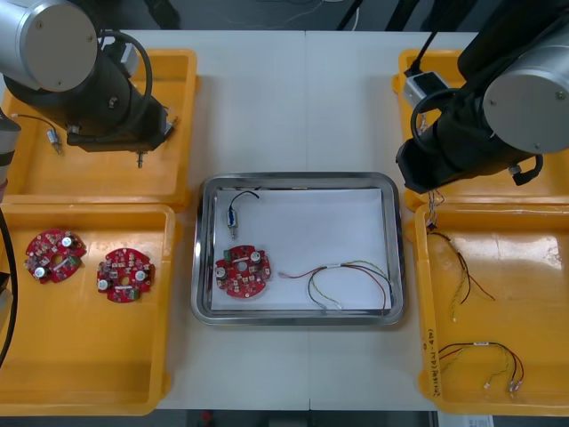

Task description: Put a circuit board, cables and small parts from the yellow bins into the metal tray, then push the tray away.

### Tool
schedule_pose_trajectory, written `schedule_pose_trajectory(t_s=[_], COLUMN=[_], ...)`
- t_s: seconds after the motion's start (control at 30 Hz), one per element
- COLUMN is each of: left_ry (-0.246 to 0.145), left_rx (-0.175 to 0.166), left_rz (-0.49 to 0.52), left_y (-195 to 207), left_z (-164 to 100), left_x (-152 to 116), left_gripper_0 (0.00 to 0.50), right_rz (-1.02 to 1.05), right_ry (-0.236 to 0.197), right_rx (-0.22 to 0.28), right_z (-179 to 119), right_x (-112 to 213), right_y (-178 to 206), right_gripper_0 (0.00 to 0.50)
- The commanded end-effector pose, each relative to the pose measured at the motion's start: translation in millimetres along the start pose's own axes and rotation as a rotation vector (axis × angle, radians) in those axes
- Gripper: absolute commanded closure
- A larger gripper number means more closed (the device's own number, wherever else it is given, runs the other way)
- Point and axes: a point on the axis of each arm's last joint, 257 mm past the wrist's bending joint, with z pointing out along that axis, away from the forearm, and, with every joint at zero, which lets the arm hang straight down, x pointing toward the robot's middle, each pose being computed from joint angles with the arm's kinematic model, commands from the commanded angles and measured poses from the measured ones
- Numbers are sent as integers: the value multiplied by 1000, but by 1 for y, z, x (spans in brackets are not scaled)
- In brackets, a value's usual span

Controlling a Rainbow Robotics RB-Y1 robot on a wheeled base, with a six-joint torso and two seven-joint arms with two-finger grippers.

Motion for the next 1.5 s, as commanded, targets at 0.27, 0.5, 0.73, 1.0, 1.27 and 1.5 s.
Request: schedule_pose_trajectory(t_s=[0.27, 0.5, 0.73, 1.0, 1.27, 1.5], left_ry=[-22, -22, -22, -21, -23, -24], left_rx=[34, 34, 34, 35, 34, 36], left_rz=[-118, -118, -118, -117, -117, -115], left_y=[-6, -6, -6, -6, -6, -7], left_z=[-9, -9, -9, -9, -10, -10], left_x=[-3, -3, -3, -3, -3, -3], left_gripper_0=[500, 500, 500, 500, 500, 500], right_rz=[-412, -644, -858, -1034, -1100, -1094], right_ry=[-12, -34, -49, -49, -68, -47], right_rx=[46, 38, 24, 100, 84, 77], right_z=[15, 21, 25, 39, 59, 80], right_x=[11, -8, -27, -29, -26, -26], right_y=[32, 56, 82, 100, 121, 115], right_gripper_0=[500, 500, 500, 500, 500, 500])
